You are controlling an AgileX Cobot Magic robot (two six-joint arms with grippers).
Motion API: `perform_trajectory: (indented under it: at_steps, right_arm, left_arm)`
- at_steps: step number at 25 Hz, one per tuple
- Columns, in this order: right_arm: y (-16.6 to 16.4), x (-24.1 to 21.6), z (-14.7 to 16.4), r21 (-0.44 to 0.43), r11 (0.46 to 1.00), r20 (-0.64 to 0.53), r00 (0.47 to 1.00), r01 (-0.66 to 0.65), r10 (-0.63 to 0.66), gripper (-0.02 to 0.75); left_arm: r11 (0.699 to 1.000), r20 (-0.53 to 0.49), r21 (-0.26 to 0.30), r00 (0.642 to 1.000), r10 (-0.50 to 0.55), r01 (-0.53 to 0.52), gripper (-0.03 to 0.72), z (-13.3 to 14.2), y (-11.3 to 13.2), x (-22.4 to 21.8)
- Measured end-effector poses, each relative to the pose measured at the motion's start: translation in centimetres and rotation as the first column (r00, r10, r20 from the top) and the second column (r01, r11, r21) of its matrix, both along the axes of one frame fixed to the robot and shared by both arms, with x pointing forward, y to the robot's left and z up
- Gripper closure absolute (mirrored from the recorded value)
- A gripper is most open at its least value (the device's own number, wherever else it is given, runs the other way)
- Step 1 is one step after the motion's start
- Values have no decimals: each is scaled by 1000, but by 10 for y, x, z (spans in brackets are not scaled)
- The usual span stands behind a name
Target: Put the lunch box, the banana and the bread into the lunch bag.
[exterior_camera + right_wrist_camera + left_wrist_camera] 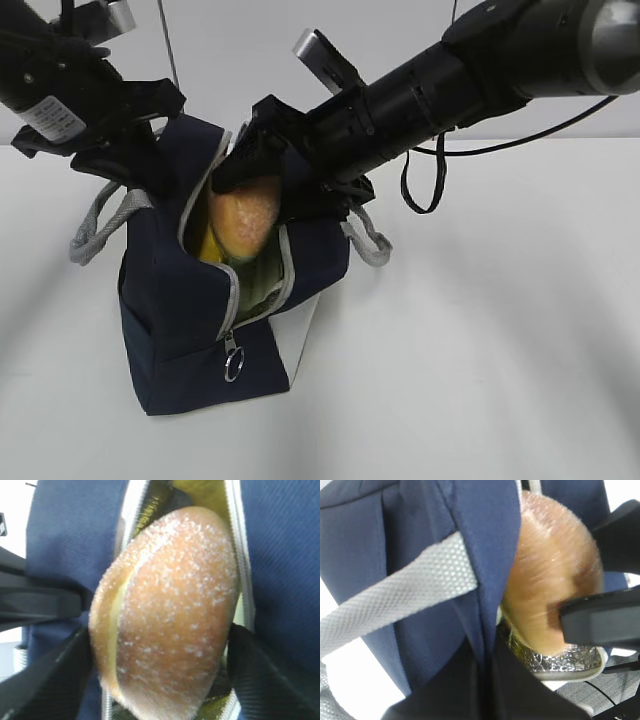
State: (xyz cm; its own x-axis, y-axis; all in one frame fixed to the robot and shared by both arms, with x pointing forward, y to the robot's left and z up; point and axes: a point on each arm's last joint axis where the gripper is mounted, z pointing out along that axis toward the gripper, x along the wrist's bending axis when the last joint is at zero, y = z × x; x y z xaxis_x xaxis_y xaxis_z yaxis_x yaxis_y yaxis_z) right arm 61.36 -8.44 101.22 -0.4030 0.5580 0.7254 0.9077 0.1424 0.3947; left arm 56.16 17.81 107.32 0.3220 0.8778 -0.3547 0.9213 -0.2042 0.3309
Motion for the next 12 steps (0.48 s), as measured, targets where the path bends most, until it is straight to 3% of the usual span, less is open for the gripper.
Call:
perform_trajectory:
  at_steps: [12]
  right_arm:
    - [-3, 2, 11, 0, 999, 14, 998, -54, 54, 91]
  left_arm:
    - [1000, 0, 0, 1000, 0, 0, 690, 0, 0, 0]
